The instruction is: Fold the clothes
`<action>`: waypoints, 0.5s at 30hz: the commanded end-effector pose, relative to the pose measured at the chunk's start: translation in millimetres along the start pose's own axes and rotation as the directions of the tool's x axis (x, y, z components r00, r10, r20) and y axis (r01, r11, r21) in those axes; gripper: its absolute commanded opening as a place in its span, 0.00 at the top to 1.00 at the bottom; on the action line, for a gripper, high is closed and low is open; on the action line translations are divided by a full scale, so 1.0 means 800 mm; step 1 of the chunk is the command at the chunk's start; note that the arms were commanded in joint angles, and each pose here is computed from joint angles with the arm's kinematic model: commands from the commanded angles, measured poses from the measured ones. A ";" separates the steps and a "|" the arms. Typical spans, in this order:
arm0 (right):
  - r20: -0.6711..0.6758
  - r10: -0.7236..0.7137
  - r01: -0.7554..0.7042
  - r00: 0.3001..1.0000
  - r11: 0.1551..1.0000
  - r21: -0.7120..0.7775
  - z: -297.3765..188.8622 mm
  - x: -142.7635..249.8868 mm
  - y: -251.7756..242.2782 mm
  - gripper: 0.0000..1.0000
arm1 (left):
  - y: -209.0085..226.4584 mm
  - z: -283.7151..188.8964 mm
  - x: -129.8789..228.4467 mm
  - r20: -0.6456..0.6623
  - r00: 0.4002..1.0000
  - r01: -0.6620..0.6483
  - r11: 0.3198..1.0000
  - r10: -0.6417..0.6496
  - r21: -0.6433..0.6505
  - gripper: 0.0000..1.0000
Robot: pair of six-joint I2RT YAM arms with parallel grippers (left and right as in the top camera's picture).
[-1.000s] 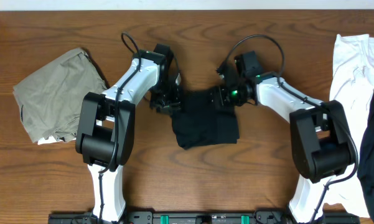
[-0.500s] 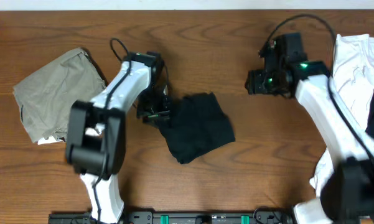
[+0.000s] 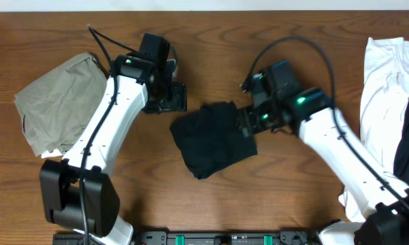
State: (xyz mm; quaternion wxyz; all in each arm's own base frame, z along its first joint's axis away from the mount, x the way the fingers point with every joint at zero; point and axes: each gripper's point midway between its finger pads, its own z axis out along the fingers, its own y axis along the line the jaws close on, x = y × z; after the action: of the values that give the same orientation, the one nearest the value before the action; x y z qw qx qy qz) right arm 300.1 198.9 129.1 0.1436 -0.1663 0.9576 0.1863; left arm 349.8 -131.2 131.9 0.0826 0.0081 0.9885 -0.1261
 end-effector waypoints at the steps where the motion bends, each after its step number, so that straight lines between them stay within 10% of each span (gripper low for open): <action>1: -0.056 0.031 -0.035 0.998 0.997 -0.069 0.033 0.028 0.021 0.36 | 0.003 0.020 -0.005 -0.018 0.998 -0.054 0.999 0.054 -0.002 0.35; 15: -0.186 0.124 -0.140 0.975 0.987 -0.073 0.113 0.101 0.004 0.33 | 0.024 0.126 0.027 -0.260 0.961 -0.091 0.996 0.091 0.011 0.35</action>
State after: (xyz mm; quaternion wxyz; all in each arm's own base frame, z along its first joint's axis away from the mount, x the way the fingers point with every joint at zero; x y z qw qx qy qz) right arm 249.8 214.9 30.1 0.0520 -0.1345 0.9651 0.2186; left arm 352.2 -138.5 45.1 -0.0136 0.0640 0.9908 -0.1185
